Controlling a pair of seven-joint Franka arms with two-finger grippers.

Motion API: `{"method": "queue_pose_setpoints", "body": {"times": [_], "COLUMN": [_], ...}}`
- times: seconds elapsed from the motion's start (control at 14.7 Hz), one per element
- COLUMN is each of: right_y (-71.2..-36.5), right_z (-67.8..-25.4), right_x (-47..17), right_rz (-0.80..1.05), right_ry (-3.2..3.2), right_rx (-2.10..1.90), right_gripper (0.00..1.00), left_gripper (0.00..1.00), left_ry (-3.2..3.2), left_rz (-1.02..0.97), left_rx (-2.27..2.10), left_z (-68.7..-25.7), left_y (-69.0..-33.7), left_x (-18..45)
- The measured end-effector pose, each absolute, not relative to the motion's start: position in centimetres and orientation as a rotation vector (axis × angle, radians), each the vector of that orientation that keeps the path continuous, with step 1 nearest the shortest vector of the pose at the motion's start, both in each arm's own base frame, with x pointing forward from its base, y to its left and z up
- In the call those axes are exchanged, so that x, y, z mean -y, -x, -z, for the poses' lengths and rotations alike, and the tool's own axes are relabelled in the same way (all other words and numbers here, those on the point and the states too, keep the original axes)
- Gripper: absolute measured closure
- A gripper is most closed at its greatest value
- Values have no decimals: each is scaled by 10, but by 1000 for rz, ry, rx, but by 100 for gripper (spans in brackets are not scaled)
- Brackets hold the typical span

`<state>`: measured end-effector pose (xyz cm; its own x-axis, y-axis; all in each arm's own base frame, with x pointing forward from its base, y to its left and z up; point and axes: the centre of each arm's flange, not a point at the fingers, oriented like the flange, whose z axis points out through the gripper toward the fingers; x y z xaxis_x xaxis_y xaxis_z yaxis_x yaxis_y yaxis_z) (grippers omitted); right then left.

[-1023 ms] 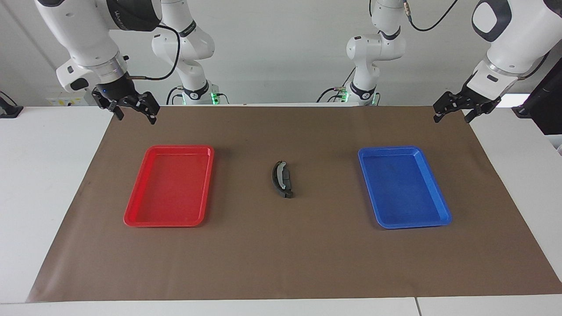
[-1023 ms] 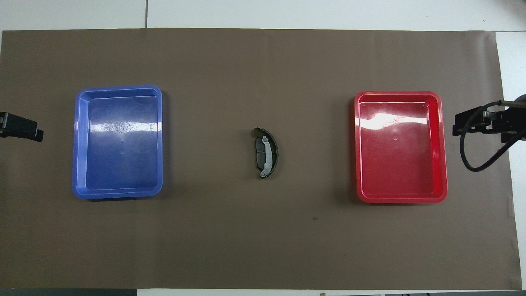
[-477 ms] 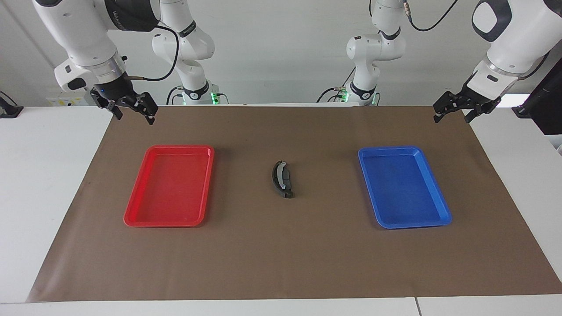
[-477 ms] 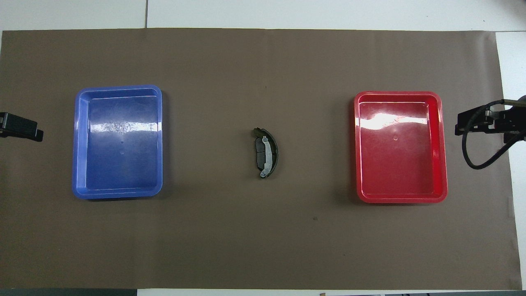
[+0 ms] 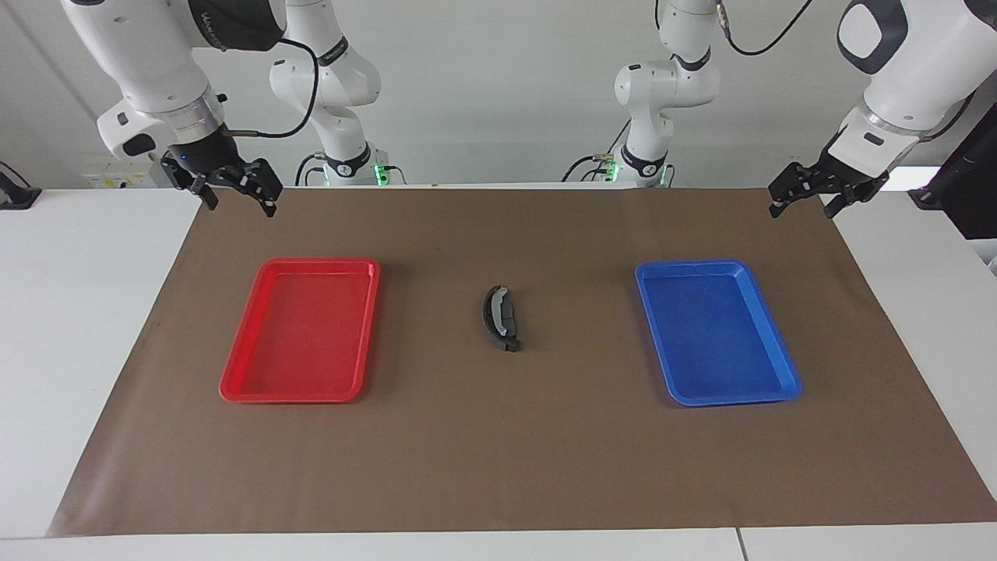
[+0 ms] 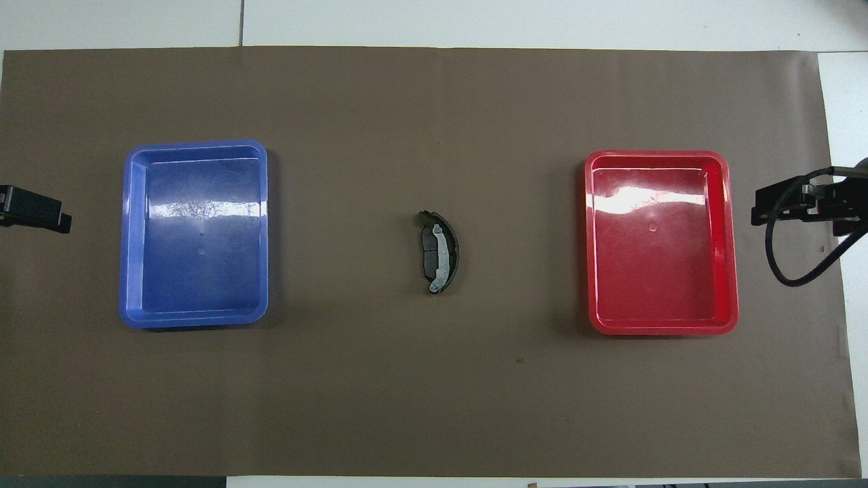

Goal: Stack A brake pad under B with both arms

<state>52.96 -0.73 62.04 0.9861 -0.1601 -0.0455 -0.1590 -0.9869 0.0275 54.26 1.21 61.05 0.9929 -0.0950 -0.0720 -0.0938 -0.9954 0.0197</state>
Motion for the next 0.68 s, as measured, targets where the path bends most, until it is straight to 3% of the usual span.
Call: {"method": "queue_pose_setpoints", "body": {"times": [0.68], "right_y": [-527], "right_z": [-630], "right_x": [16], "right_rz": [95], "right_ry": [-3102], "right_rx": [266], "right_gripper": [0], "left_gripper": [0], "left_ry": [-3120], "left_rz": [114], "left_rx": [148], "left_z": [-611], "left_y": [-543], "left_x": [-12]}}
